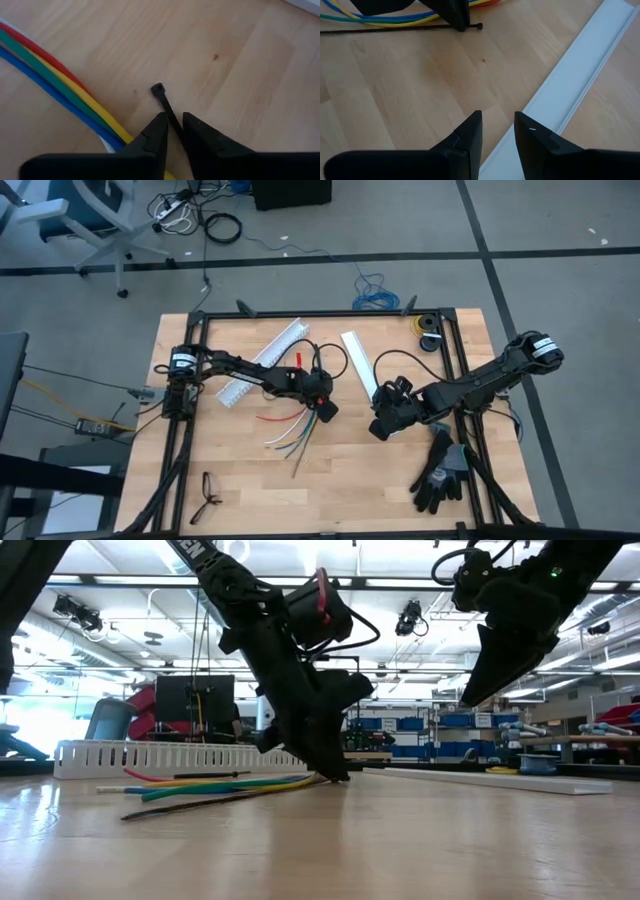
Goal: Ziptie cables
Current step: Prepare the black zip tie to wrap the cable wires
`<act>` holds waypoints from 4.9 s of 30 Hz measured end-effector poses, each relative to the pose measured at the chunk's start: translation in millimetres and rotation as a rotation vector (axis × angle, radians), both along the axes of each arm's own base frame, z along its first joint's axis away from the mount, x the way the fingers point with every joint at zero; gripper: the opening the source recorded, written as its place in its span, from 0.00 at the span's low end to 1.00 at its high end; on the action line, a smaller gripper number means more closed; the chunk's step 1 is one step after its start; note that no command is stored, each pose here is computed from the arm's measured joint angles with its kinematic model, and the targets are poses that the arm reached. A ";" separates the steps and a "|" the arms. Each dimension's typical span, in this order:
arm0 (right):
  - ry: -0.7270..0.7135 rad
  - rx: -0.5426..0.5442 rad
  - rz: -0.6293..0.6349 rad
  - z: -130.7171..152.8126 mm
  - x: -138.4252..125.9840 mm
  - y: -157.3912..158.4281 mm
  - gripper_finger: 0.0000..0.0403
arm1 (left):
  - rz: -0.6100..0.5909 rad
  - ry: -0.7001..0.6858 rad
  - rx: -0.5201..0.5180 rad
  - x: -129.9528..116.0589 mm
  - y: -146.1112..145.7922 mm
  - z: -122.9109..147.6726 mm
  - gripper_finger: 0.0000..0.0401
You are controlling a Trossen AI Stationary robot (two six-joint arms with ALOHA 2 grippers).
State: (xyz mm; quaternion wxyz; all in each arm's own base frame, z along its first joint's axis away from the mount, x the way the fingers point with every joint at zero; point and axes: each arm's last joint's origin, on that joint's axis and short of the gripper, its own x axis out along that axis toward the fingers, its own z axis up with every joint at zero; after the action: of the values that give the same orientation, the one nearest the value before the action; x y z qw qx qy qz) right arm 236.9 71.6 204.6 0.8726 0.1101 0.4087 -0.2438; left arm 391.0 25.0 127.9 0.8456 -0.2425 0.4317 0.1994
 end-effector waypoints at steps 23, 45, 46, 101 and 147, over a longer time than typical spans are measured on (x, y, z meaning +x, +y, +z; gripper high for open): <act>-0.067 -0.048 -0.062 -9.3 -0.4 -1.0 0.25 | -0.181 -0.323 0.218 19.9 1.3 36.4 0.00; -0.697 0.036 0.124 -43.1 2.5 -28.5 0.16 | -0.141 -1.091 0.267 -75.0 -12.4 42.0 0.00; -0.726 0.033 0.140 -41.0 5.0 -32.2 0.16 | -0.142 -1.084 0.268 -74.0 -13.0 40.1 0.00; -0.882 -0.007 0.357 -22.5 54.0 -75.7 0.12 | -0.103 -1.100 0.341 -63.6 -12.4 47.1 0.00; -0.872 0.032 0.397 -23.8 54.0 -74.3 0.00 | -0.191 -1.076 0.185 -62.5 -1.6 42.3 0.07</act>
State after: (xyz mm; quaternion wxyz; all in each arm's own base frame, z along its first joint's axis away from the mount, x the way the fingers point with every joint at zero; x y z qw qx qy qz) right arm 290.9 -2.7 180.8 0.9906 0.1352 0.0213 0.0029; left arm 328.5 23.4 170.2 0.9790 -0.1946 -0.0604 0.0070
